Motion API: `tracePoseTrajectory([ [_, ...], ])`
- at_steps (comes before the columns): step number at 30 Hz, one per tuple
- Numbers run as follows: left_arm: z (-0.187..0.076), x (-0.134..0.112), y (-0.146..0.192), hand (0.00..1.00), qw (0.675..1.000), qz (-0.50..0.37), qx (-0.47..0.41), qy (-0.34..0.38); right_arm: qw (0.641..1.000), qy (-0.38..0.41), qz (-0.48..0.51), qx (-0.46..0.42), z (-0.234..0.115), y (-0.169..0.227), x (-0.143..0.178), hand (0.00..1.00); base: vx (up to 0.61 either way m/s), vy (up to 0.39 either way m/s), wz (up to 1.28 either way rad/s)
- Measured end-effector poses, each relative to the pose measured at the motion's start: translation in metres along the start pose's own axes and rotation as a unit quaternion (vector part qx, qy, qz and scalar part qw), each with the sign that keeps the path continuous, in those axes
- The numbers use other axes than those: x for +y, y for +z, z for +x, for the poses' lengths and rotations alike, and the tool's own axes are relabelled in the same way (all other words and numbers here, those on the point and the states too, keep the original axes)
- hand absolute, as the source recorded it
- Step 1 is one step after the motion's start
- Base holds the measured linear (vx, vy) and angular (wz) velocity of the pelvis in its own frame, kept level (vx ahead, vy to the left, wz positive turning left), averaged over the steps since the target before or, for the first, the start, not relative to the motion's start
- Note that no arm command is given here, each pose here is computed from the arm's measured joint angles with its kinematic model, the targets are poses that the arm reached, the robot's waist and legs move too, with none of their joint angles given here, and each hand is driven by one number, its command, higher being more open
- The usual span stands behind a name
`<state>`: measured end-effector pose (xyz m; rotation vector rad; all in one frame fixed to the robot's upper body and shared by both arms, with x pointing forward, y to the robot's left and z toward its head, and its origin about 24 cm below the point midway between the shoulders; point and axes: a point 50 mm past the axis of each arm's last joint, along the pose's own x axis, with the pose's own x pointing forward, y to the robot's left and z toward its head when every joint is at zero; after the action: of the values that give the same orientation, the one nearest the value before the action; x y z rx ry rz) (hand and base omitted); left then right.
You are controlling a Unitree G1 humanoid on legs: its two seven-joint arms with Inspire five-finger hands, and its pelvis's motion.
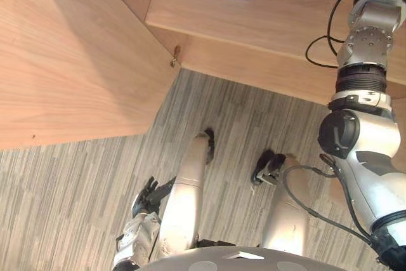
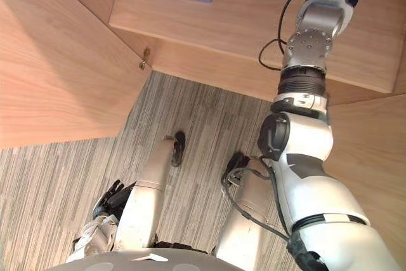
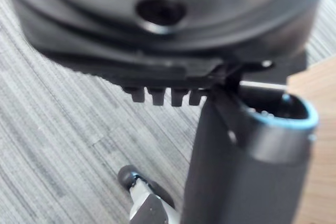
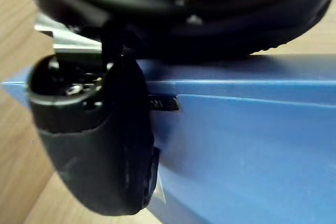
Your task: Walk over to the cabinet, pick up the folder, carry it to the office cabinet, place the folder inside the office cabinet, then close the office cabinet door
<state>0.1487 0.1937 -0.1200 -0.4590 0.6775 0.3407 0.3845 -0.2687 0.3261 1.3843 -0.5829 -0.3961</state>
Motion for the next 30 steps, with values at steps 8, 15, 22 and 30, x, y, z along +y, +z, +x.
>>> tracePoseTrajectory([
  [8,0.0,-0.016,0.008,1.0,0.999,-0.001,-0.017,-0.033,0.996,-0.04,0.076,-0.001,0.01,0.032,0.016,0.0,-0.05,-0.004,0.17],
  [15,-0.004,-0.01,0.001,1.0,1.0,-0.018,-0.007,-0.022,0.987,-0.045,0.155,-0.014,0.01,0.047,0.028,0.0,-0.02,0.001,0.08],
  [22,-0.005,-0.008,-0.003,1.0,1.0,-0.018,0.007,-0.016,0.979,-0.052,0.191,-0.043,0.01,0.062,0.027,1.0,-0.04,0.053,0.0],
  [30,-0.005,-0.005,-0.008,1.0,1.0,-0.018,0.017,-0.01,0.982,-0.024,0.184,-0.04,0.008,0.063,0.034,1.0,-0.04,0.066,-0.03],
])
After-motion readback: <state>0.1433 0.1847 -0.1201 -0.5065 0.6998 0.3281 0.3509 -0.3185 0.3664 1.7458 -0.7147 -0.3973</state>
